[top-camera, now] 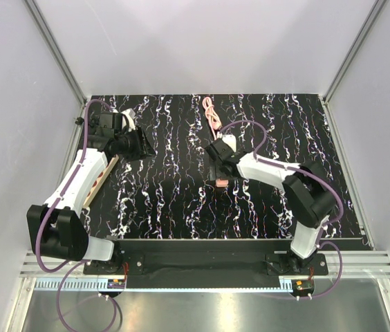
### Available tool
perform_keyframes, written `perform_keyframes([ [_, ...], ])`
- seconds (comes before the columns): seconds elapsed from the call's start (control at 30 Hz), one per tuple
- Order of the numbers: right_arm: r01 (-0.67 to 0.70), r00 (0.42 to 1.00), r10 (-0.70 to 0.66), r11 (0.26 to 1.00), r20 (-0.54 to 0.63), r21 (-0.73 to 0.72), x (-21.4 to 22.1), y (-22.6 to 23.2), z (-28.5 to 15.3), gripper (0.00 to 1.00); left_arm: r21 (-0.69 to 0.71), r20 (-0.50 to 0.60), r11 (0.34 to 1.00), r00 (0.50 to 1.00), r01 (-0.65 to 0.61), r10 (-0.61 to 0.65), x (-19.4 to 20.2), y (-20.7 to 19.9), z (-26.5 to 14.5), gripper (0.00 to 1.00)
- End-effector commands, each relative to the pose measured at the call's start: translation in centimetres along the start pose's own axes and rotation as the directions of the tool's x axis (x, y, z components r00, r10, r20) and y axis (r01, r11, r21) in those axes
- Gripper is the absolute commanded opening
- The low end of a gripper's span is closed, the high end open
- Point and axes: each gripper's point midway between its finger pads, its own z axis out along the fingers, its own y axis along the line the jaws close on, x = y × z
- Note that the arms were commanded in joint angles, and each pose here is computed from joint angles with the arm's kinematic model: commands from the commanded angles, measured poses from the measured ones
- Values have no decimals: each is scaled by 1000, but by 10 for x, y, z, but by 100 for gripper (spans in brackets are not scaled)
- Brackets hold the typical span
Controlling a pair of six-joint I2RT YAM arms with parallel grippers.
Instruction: Insert the plug
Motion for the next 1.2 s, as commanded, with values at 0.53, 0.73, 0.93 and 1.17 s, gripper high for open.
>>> perform_keyframes([
  [0.53,85,995,-78,990,67,-114,-42,29,-81,49,-18,81,1000,996,-25,26,-14,2,-6,54],
  [0.73,136,990,-132,982,38,-133,-40,50,-69,51,-78,127,997,992,10,0,-22,14,-11,57],
  [0.93,197,979,-204,956,-8,-217,-16,85,-46,44,-126,212,973,963,193,-163,-48,53,-27,62],
  [1.17,251,964,-260,960,-57,-126,4,65,-6,30,-275,430,800,813,533,-394,-73,181,-77,70],
])
